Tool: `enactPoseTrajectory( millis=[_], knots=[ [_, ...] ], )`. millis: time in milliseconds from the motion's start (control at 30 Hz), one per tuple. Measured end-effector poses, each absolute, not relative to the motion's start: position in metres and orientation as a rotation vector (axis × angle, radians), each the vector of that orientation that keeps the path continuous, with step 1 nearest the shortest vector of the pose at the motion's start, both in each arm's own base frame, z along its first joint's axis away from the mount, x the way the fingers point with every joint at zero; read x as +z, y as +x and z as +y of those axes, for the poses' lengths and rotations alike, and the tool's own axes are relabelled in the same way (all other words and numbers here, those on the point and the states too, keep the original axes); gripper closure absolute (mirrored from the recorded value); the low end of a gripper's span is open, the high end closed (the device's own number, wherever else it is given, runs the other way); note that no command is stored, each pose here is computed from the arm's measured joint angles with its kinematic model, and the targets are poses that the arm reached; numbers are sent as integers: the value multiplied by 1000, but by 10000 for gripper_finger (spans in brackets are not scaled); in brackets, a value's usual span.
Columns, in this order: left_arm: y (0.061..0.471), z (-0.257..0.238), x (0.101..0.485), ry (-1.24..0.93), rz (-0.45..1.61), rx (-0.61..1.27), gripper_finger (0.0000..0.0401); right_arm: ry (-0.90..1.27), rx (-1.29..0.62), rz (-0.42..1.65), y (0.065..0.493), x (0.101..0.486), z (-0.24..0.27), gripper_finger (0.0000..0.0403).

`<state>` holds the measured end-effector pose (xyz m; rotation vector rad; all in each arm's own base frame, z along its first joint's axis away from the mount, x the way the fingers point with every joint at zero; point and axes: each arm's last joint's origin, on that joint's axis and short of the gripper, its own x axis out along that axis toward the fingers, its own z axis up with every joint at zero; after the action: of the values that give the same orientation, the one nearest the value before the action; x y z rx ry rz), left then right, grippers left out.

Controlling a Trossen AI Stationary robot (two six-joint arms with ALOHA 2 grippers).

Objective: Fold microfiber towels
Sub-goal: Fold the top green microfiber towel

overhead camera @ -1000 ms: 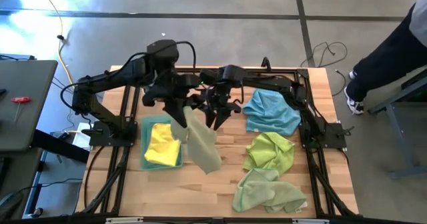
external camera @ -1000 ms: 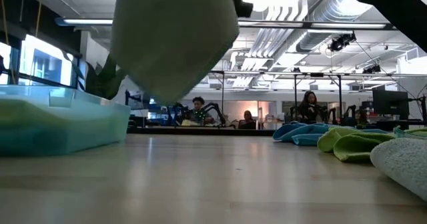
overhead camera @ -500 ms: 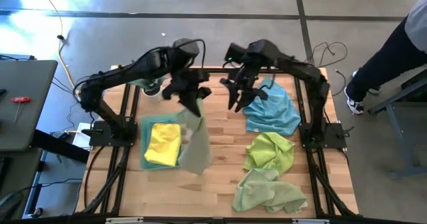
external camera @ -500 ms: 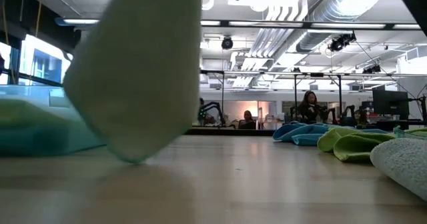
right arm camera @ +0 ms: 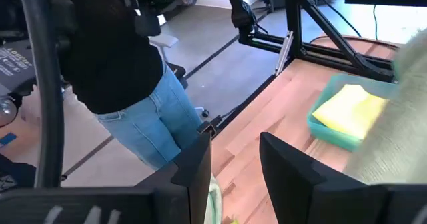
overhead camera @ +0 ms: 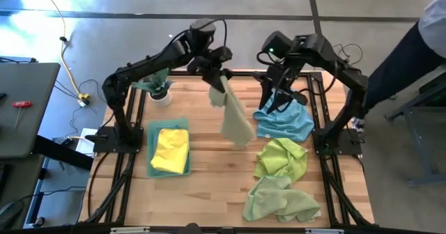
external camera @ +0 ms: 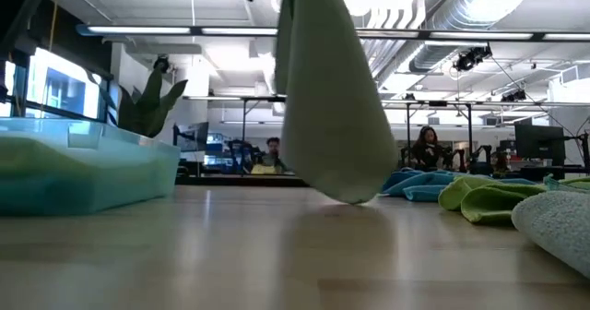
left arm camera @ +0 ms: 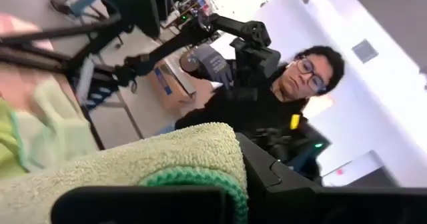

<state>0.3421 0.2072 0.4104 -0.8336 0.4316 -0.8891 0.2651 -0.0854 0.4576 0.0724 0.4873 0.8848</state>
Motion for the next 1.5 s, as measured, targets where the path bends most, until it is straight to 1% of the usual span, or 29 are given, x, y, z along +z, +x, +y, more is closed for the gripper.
enactPoseTrajectory(
  millis=[133,267,367,467,533,600,667,767,867,967,1033,1100,1267,1333,1433,1500],
  knots=[
    [344,211,426,-769,395,-893,401,90,848,524,262,459,-85,284],
    [346,204,429,-766,397,-896,401,111,755,620,263,457,-87,284],
    [354,190,432,-706,363,-875,401,106,689,679,263,455,-88,284],
    [363,175,432,-637,332,-876,401,113,670,696,264,454,-89,284],
    [368,167,430,-630,328,-841,401,108,660,704,264,454,-89,284],
    [374,160,424,-668,352,-755,401,114,652,710,264,454,-89,284],
    [378,153,413,-762,427,-650,401,130,641,720,264,454,-89,284],
    [378,142,394,-918,593,-501,401,138,608,746,264,453,-90,284],
    [370,131,378,-997,767,-376,401,129,569,773,264,452,-91,284],
    [359,123,363,-1014,947,-207,401,131,543,791,264,452,-91,284],
    [350,118,356,-974,1065,-86,401,132,518,808,264,452,-92,284],
    [341,116,349,-885,1183,58,401,134,496,821,263,451,-92,284],
    [320,116,345,-523,1421,446,401,87,438,838,256,456,-90,284],
    [321,118,348,-435,1401,505,401,71,424,833,252,459,-89,284],
    [322,119,353,-358,1383,504,401,63,413,806,247,465,-87,284],
    [323,118,357,-237,1382,491,401,71,387,783,245,469,-86,284]
  ],
)
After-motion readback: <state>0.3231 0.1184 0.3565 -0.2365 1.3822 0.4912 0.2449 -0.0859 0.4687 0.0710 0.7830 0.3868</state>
